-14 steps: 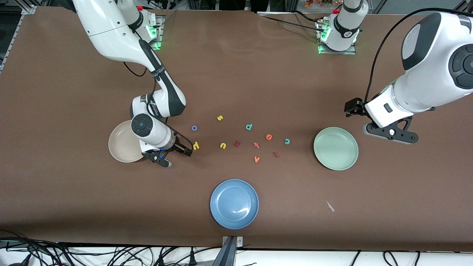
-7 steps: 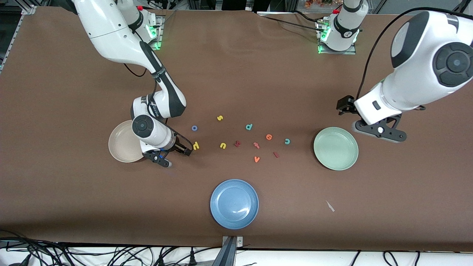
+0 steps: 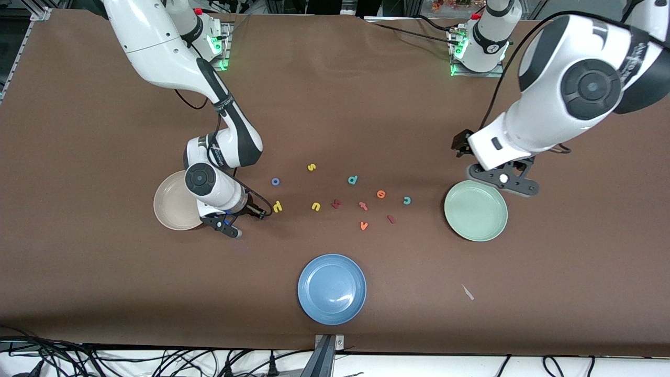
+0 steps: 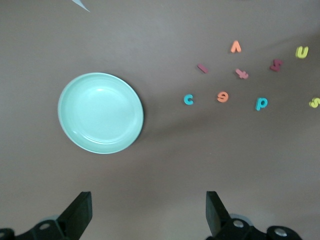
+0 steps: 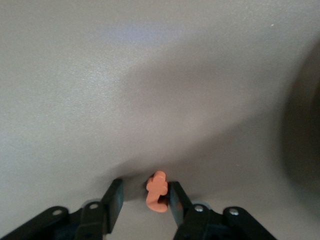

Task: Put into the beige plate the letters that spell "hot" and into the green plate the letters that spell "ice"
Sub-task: 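Grasp the orange t with the right gripper while the left gripper descends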

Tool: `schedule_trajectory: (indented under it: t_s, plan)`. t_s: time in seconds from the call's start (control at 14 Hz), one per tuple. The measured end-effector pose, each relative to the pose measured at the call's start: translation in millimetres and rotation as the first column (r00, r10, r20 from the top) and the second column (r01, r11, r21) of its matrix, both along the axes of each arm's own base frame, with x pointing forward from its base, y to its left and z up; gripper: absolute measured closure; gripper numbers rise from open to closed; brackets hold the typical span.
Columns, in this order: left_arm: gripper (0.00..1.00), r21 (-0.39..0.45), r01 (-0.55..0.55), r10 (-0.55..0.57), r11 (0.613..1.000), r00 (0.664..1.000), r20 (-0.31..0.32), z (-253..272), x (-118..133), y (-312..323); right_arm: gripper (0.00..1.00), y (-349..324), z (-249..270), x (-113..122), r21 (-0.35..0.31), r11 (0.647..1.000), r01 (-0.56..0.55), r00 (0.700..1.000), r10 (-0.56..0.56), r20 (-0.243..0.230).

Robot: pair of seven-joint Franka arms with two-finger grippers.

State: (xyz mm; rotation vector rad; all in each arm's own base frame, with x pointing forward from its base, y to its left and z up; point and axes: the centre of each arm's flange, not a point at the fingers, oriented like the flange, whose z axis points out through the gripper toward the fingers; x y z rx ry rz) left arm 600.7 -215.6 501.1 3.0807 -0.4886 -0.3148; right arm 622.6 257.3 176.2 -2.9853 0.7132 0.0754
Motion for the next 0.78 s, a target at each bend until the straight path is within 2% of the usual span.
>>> schedule_trajectory:
  t_s: [0.07,0.14,0.29,0.43,0.5,0.78]
  plan:
    - [0.0,0.006,0.015,-0.015,1.0,1.0,-0.026,-17.3,-0.5,-13.0,0.59,-0.6,-0.2,0.0,-0.001,1.0,0.001,1.0,-0.001,-0.002]
    - [0.0,0.011,0.033,-0.032,0.999,0.998,-0.05,-37.6,-0.2,-26.9,0.63,-0.8,0.4,0.1,0.0,1.0,0.002,1.0,-0.002,-0.002]
    - [0.0,-0.002,0.036,-0.036,0.999,0.997,-0.068,-77.5,3.8,-53.7,0.67,-1.2,0.9,0.4,0.0,1.0,0.003,1.0,-0.003,-0.003]
    - [0.0,-0.023,-0.012,0.01,1.0,0.998,-0.065,-109.2,9.6,-70.5,0.71,-1.9,1.1,0.5,-0.001,1.0,0.009,1.0,-0.009,-0.005]
    - [0.0,-0.02,-0.033,0.032,0.999,0.997,-0.068,-123.0,12.1,-73.0,0.77,-2.1,1.8,0.6,-0.001,1.0,0.02,1.0,-0.02,-0.006]
    - [0.0,0.012,-0.131,0.132,0.991,0.987,-0.092,-168.3,19.1,-68.1,0.81,-1.8,2.7,1.0,-0.001,0.999,0.037,0.999,-0.037,-0.007]
